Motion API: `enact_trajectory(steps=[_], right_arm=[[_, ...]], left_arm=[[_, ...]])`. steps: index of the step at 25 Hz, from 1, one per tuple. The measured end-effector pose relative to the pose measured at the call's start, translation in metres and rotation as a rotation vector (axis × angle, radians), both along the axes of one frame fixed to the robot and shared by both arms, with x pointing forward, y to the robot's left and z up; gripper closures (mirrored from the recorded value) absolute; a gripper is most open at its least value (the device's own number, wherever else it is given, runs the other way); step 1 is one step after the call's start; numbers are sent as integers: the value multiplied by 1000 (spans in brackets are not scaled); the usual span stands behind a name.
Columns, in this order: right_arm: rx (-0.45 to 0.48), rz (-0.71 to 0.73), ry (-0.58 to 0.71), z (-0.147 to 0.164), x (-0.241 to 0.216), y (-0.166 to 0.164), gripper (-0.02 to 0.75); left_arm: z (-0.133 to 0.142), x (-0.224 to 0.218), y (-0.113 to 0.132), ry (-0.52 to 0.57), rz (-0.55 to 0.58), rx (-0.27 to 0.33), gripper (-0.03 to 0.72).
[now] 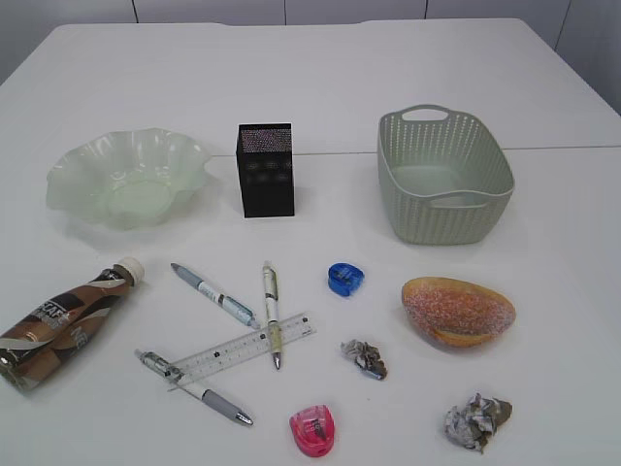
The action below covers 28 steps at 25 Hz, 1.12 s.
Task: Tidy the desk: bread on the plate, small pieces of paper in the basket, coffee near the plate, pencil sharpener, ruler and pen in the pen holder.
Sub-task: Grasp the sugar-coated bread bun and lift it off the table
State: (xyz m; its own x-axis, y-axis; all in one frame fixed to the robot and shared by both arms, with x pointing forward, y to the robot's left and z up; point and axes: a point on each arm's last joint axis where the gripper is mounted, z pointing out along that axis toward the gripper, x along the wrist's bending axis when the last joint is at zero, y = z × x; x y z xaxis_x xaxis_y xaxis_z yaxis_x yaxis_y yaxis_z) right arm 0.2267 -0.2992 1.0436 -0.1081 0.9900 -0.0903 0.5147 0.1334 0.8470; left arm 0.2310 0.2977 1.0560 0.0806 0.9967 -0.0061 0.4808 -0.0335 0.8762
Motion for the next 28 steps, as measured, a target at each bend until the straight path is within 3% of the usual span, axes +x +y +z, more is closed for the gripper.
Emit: enact_trajectory(steps=[18,28], right_arm=[[29,-12,0,1,1,1,214],[124,21,96,30,54,11,214]], left_arm=[[0,0,0,0,-2,-3,317],[13,-1,-1,-62,-3,-10,317]])
